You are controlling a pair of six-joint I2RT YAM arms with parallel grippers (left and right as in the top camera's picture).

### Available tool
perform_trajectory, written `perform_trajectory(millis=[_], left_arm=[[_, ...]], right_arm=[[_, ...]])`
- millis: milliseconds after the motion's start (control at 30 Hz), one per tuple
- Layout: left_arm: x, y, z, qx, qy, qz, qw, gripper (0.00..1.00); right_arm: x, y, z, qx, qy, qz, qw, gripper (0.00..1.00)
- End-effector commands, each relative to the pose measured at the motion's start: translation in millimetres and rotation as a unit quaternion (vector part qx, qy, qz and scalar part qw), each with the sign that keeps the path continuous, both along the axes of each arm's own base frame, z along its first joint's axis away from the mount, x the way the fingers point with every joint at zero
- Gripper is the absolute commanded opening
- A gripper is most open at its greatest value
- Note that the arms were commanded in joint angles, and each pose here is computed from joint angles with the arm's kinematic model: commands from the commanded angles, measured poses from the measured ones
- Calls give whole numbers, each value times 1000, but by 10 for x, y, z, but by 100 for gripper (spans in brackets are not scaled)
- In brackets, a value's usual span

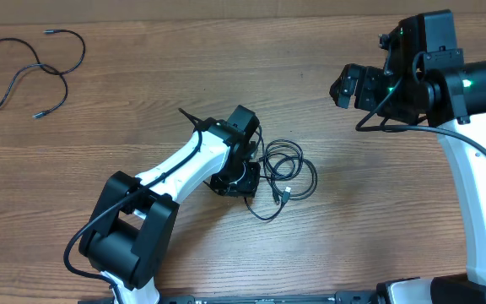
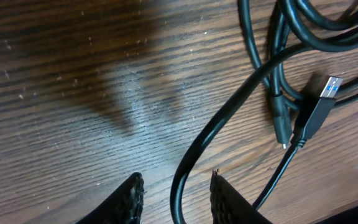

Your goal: Untangle cables

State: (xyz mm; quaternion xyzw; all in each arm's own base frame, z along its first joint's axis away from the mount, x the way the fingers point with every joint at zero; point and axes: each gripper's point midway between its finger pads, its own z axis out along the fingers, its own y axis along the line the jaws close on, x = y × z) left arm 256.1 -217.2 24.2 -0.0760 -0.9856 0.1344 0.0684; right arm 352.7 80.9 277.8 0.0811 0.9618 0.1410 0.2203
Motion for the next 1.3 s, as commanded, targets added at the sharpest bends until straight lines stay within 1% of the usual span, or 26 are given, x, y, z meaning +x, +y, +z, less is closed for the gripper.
perform_trajectory(millis=[0, 67, 100, 133, 167, 300, 367, 500, 600, 633, 767, 933, 1133, 1267], left_arm=[[-37, -2, -73, 6, 6, 0, 1000, 36], [-13, 6, -80, 9, 0, -1, 1000, 32], [-10, 5, -80, 9, -1, -1, 1000, 22], [-11, 1, -79, 8, 0, 0, 1000, 7], [-14, 1, -78, 8, 0, 0, 1000, 4], [-63, -84, -25, -18, 10, -21, 1000, 4], [-63, -100, 53, -21, 13, -32, 999, 4], [81, -197, 460, -29, -1, -52, 998, 4], [238, -333, 890, -50, -39, -75, 995, 4], [340, -425, 1192, -67, -70, -89, 991, 4], [500, -534, 1751, -95, -126, -98, 983, 4], [578, -562, 2264, -116, -173, -99, 973, 4], [596, -548, 2816, -139, -236, -106, 956, 4], [611, -532, 3223, -159, -290, -103, 938, 4]], right_arm=[[25, -27, -14, -4, -1, -4, 1000, 100], [26, -27, -13, -4, -2, -4, 1000, 100], [26, -27, -14, -4, -2, -4, 1000, 100], [24, -27, -15, -4, -1, -4, 1000, 100], [23, -28, -15, -4, -1, -4, 1000, 100], [23, -29, -15, -5, -1, -4, 1000, 100], [24, -29, -15, -5, -1, -4, 1000, 100], [30, -31, -13, -5, -3, -5, 1000, 100], [33, -62, -18, -13, -3, -9, 1000, 100], [34, -73, -21, -16, -3, -11, 1000, 100], [32, -74, -22, -16, -3, -11, 1000, 100], [21, -96, -30, -16, 1, -14, 1000, 100], [25, -110, -29, -16, 1, -16, 1000, 100], [23, -110, -30, -16, 1, -16, 1000, 100]])
